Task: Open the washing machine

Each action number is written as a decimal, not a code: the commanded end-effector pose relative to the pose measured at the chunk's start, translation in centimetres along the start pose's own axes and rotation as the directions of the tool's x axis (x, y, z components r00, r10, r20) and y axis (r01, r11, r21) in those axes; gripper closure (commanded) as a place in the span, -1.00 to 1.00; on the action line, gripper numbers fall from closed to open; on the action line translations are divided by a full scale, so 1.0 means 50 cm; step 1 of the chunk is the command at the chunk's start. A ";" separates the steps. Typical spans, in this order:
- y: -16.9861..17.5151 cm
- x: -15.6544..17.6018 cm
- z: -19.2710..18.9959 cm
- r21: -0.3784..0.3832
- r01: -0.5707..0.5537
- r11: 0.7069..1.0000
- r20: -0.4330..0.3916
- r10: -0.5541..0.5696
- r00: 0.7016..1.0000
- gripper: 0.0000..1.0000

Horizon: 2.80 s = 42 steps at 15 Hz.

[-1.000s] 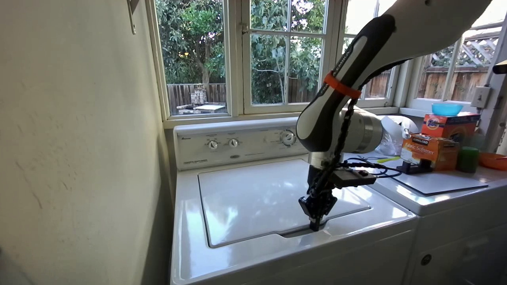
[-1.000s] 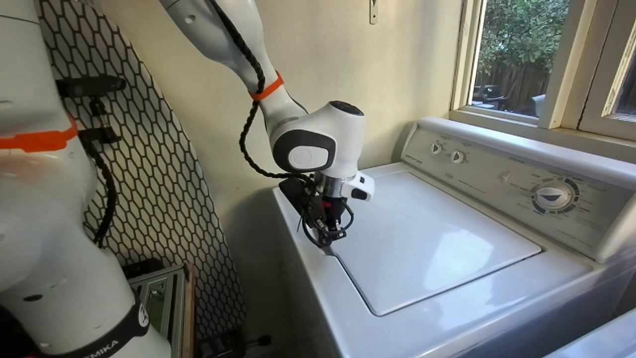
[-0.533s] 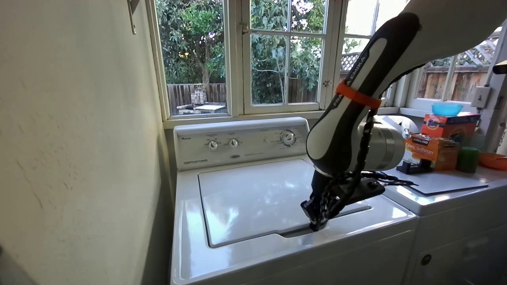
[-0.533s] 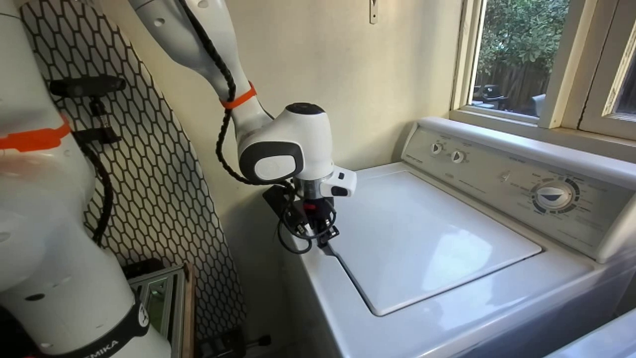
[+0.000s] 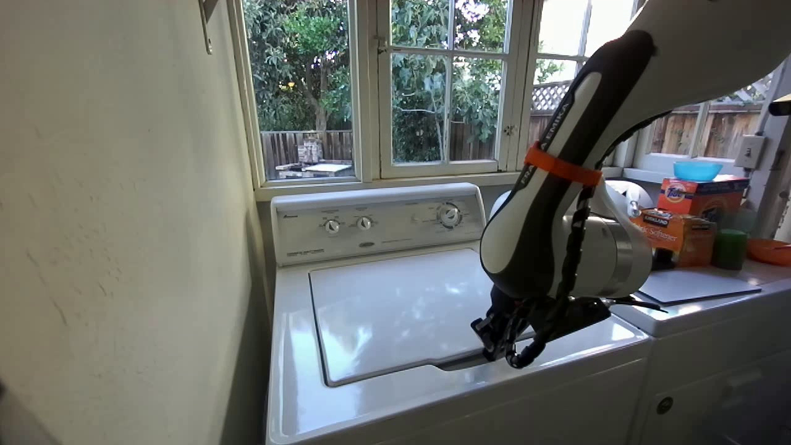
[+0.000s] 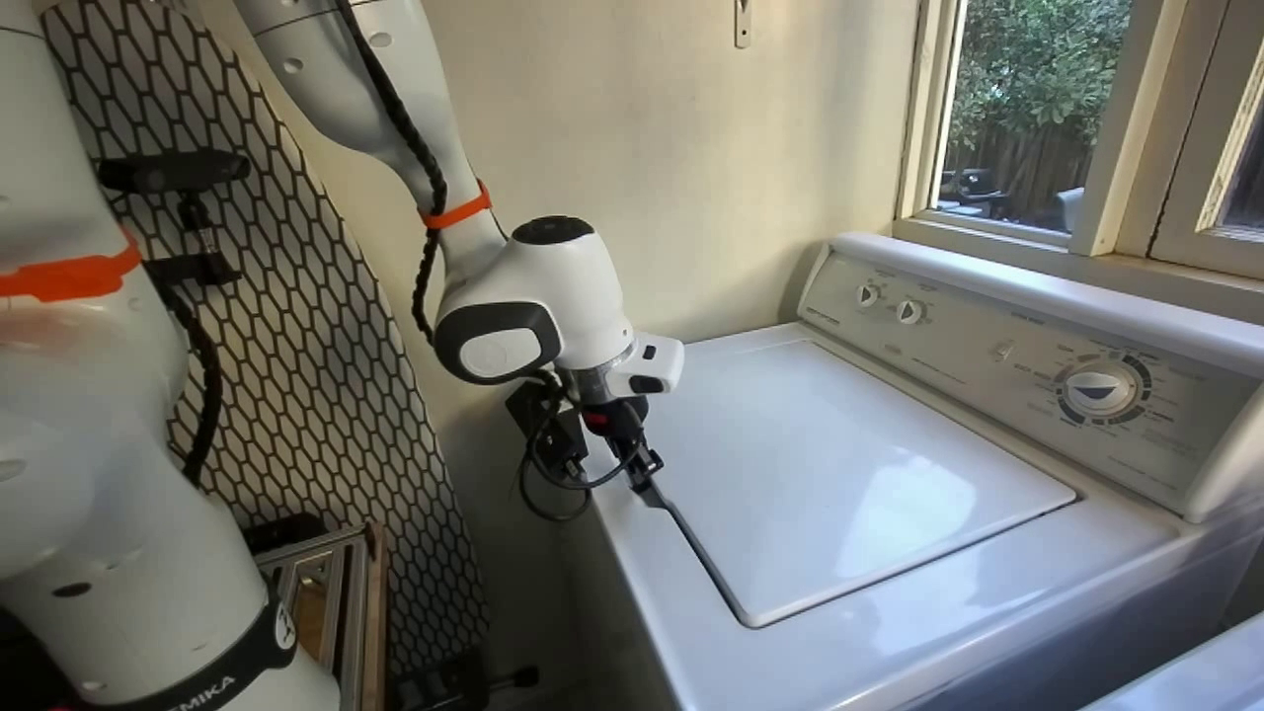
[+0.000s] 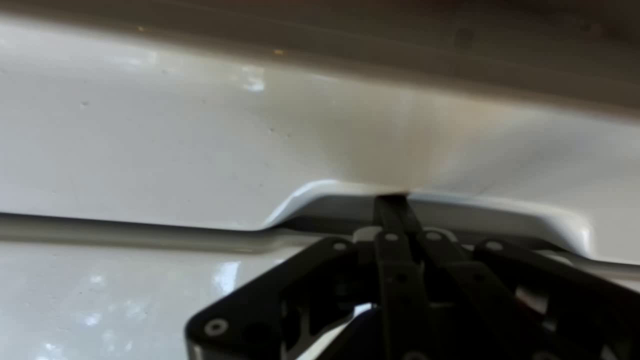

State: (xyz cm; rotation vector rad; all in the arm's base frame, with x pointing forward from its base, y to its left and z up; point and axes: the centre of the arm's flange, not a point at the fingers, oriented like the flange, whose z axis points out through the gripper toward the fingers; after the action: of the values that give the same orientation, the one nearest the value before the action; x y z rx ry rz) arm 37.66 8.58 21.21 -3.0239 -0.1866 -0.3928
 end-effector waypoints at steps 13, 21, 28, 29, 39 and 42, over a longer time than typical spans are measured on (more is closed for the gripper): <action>0.045 0.031 -0.065 -0.025 0.026 0.999 -0.171 -0.030 0.985 1.00; 0.045 0.039 -0.111 -0.026 0.039 0.999 -0.186 -0.044 0.982 1.00; 0.040 0.069 -0.164 -0.036 0.069 0.997 -0.197 -0.075 0.977 1.00; 0.040 0.073 -0.168 -0.033 0.071 0.997 -0.199 -0.077 0.977 1.00; 0.043 0.144 -0.266 0.023 0.058 0.998 -0.183 -0.052 0.982 1.00; 0.052 0.176 -0.308 0.053 0.019 0.998 -0.182 -0.009 0.983 1.00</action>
State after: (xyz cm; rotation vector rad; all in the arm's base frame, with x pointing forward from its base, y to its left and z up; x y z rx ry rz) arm 38.92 6.79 32.53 -2.9377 -0.2882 -0.4455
